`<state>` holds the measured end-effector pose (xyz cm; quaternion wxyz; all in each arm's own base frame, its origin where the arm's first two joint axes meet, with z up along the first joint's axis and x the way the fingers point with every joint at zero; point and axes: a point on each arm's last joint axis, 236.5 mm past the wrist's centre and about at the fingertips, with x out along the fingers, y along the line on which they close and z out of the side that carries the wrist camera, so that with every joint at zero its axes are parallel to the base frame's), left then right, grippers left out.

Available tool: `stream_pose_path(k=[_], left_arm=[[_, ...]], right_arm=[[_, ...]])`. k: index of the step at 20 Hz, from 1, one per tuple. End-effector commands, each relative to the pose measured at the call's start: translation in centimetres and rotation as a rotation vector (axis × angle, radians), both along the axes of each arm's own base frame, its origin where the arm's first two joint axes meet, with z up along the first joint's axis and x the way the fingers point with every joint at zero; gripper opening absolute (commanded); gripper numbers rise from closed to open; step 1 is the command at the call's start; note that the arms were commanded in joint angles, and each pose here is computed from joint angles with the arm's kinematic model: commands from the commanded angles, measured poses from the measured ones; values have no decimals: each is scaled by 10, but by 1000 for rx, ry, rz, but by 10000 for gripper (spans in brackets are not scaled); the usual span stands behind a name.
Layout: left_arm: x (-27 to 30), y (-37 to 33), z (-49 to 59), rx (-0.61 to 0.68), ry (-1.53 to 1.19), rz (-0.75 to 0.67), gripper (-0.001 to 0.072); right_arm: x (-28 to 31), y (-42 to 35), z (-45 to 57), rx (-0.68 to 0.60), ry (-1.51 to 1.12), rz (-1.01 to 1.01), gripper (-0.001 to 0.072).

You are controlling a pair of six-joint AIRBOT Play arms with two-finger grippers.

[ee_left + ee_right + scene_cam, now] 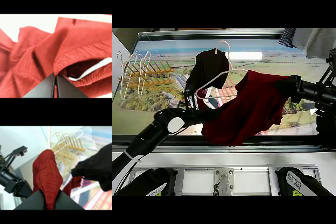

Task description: Fold the clothes and pants, and hang the long-sleeved shirts on hangers.

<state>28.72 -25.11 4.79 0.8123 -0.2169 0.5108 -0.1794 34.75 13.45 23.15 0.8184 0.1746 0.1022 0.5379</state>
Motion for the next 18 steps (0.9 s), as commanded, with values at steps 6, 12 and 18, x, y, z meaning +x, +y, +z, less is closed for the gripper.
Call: stream_pose_path(k=[6, 12, 18], left_arm=[[29, 63, 7, 56, -28, 114, 18], [39, 100, 1, 101, -11, 163, 18], [49, 127, 0, 110, -11, 228, 18]], right_arm=[[-4, 36, 28, 139, 32, 59, 21], [-3, 34, 38, 189, 44, 56, 21], [-4, 36, 30, 157, 59, 60, 21]])
